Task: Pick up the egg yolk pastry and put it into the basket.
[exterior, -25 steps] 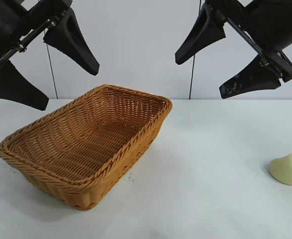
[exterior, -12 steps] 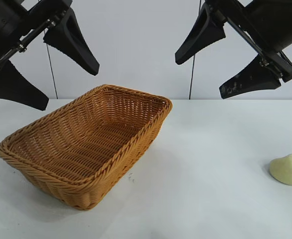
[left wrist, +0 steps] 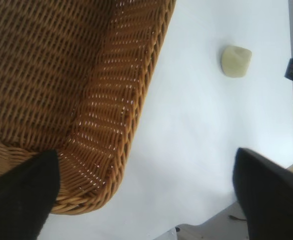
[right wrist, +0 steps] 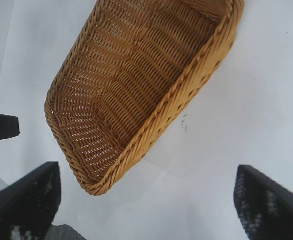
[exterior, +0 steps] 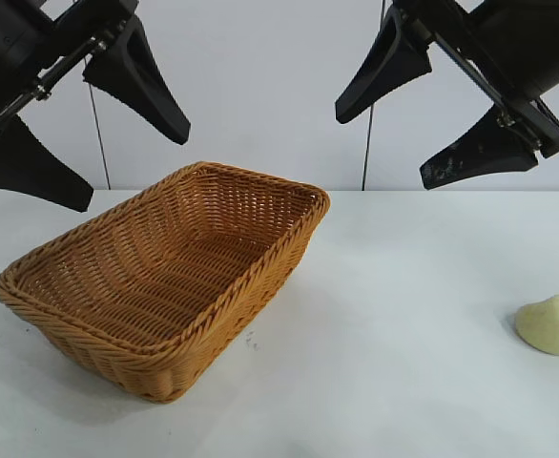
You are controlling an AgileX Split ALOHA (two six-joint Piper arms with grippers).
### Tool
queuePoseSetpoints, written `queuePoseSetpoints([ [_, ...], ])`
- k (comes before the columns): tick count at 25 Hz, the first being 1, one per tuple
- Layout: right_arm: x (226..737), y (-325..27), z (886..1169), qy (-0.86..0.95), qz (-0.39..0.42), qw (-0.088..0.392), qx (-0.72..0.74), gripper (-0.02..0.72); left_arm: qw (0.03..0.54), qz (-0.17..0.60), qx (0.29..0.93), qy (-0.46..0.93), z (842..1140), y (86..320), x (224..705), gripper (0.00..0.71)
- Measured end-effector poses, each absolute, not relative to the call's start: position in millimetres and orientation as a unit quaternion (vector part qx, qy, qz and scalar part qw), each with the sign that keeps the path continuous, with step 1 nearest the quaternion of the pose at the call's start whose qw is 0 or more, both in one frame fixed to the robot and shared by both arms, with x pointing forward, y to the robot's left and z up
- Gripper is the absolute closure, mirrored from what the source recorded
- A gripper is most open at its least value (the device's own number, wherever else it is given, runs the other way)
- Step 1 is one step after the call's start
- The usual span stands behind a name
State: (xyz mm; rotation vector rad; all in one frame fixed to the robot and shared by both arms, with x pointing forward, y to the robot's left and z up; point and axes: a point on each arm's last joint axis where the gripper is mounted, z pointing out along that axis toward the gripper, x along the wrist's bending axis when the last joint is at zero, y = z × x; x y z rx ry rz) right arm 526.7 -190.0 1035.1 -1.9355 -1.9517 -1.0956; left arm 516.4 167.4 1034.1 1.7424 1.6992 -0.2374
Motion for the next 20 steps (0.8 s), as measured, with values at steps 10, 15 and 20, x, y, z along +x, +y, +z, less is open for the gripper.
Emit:
queuePoseSetpoints([
  [10,527,-190,1035,-0.657,-0.369,0.091,-0.651,0.034,0.327,-0.101,0.647,0.682,1033,169,515,0.036],
  [15,527,-190,1035,-0.657,-0.369,0.091,-0.651,0.034,0.316,-0.083,0.627,0.707,1047,178,502,0.036],
  [20,527,-190,1035,-0.657,-0.369,0.091,-0.652,0.034,0.309,-0.077,0.577,0.752,1057,188,471,0.036],
])
